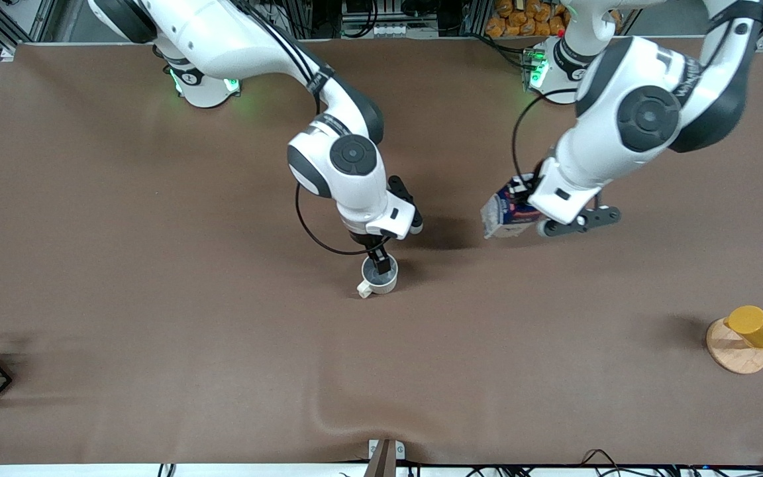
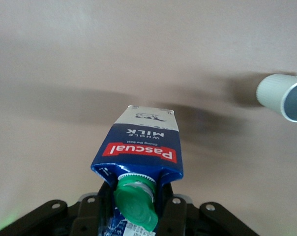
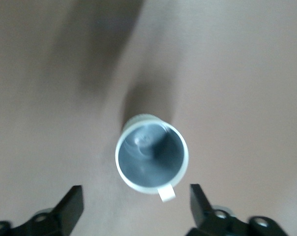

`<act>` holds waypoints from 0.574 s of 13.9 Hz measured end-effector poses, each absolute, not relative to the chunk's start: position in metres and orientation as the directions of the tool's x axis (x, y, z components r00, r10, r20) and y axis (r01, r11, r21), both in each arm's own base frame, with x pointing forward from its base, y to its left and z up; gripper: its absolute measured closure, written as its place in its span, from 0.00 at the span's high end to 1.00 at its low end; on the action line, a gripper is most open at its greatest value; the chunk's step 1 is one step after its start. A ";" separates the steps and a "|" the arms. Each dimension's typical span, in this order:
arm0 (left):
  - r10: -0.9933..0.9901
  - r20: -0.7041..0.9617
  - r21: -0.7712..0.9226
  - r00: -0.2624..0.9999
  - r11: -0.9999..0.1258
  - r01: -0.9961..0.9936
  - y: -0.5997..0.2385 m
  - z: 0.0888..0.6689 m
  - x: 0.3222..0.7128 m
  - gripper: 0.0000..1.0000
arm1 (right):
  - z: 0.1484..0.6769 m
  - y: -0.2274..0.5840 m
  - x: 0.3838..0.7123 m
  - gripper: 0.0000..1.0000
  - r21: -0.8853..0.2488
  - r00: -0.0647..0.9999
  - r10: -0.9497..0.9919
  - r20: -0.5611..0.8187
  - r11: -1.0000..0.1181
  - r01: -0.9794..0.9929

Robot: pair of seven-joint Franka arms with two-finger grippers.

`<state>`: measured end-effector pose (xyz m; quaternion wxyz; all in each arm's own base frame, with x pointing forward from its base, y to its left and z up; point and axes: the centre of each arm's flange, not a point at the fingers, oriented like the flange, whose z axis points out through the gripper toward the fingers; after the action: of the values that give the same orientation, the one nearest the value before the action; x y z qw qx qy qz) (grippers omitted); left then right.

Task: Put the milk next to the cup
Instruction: 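Set down the mug, open the right gripper while the left gripper lifts the carton, then carry the milk carton with the left gripper beside the mug while the right gripper withdraws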

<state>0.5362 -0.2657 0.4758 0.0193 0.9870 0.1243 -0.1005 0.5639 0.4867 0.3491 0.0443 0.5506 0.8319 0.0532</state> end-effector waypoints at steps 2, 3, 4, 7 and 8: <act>0.266 -0.214 0.005 0.940 -0.962 0.273 -0.304 0.468 0.524 0.41 | 0.386 0.458 0.578 1.00 0.138 -0.308 0.951 -0.014 0.307 0.942; 0.274 -0.210 0.013 0.938 -0.959 0.284 -0.324 0.464 0.520 0.41 | 0.398 0.433 0.592 1.00 0.119 -0.232 0.973 0.003 0.230 0.966; 0.279 -0.207 0.026 0.938 -0.957 0.290 -0.344 0.458 0.515 0.41 | 0.408 0.400 0.610 1.00 0.097 -0.157 0.987 0.029 0.154 0.983; 0.237 -0.198 0.040 0.951 -0.967 0.250 -0.384 0.438 0.505 0.41 | 0.420 0.285 0.662 1.00 0.038 0.041 0.998 0.055 -0.043 0.998; 0.211 -0.189 0.038 0.959 -0.974 0.222 -0.398 0.434 0.502 0.41 | 0.422 0.254 0.672 1.00 0.024 0.086 0.995 0.048 -0.087 0.996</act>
<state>0.5015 -0.3976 0.4335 0.0294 0.9893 0.1094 -0.0922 0.6716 0.2538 0.4224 -0.0075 0.7368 0.6756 0.0258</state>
